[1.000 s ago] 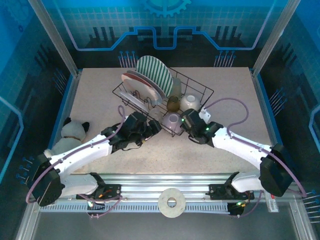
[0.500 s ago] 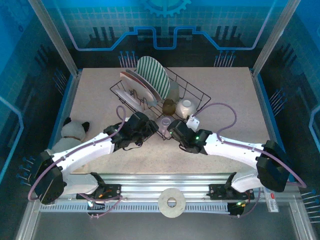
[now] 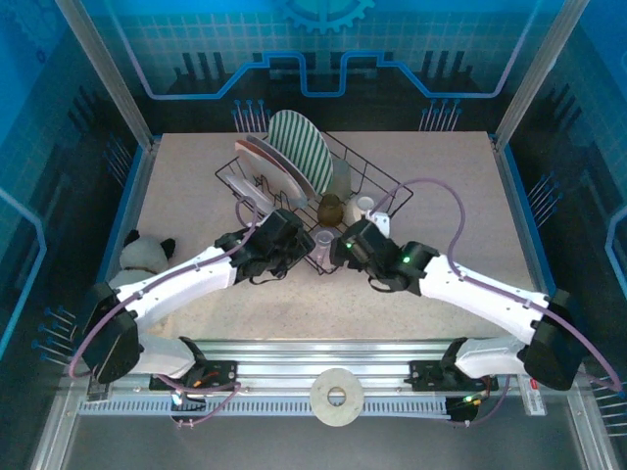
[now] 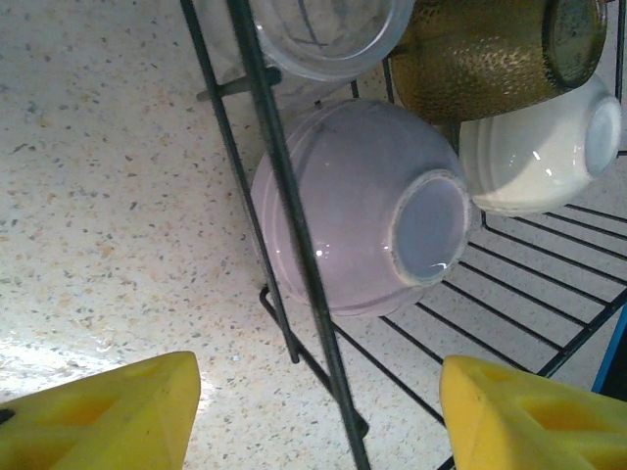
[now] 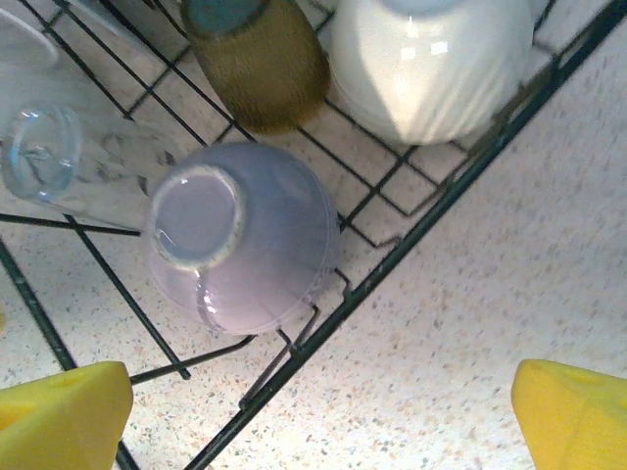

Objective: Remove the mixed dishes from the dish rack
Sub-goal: Rotate the dish rack at the center of the table.

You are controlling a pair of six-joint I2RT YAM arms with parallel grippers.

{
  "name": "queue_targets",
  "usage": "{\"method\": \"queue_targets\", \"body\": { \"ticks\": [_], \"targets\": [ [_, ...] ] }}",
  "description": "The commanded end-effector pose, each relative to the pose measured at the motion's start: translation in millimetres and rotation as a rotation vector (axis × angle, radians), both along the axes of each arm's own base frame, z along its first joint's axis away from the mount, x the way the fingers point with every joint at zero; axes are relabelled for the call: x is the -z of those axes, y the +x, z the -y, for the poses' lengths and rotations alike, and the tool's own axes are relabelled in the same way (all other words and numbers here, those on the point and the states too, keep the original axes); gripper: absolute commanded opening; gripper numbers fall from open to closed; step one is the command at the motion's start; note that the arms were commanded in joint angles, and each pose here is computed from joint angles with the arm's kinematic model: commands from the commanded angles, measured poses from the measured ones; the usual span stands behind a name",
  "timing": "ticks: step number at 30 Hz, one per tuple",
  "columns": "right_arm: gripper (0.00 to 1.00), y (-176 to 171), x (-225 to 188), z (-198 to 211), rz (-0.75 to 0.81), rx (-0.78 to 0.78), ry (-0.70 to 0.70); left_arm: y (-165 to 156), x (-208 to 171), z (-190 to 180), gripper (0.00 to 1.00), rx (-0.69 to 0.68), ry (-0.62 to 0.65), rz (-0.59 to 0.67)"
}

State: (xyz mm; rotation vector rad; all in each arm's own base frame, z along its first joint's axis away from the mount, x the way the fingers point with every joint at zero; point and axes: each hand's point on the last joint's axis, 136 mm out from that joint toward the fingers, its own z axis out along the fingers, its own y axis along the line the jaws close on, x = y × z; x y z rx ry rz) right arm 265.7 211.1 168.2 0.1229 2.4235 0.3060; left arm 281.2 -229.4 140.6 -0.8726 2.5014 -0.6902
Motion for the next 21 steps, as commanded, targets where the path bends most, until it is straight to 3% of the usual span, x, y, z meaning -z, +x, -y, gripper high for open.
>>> {"method": "queue_targets", "body": {
  "ticks": [1,21],
  "targets": [
    [1.00,-5,-13,14,-0.013,-0.160,-0.112,5,0,3,0.62,-0.003,0.034,-0.012],
    [1.00,-18,-43,81,0.058,-0.143,-0.058,17,25,19,0.22,-0.022,0.092,-0.133]
  ]
}}
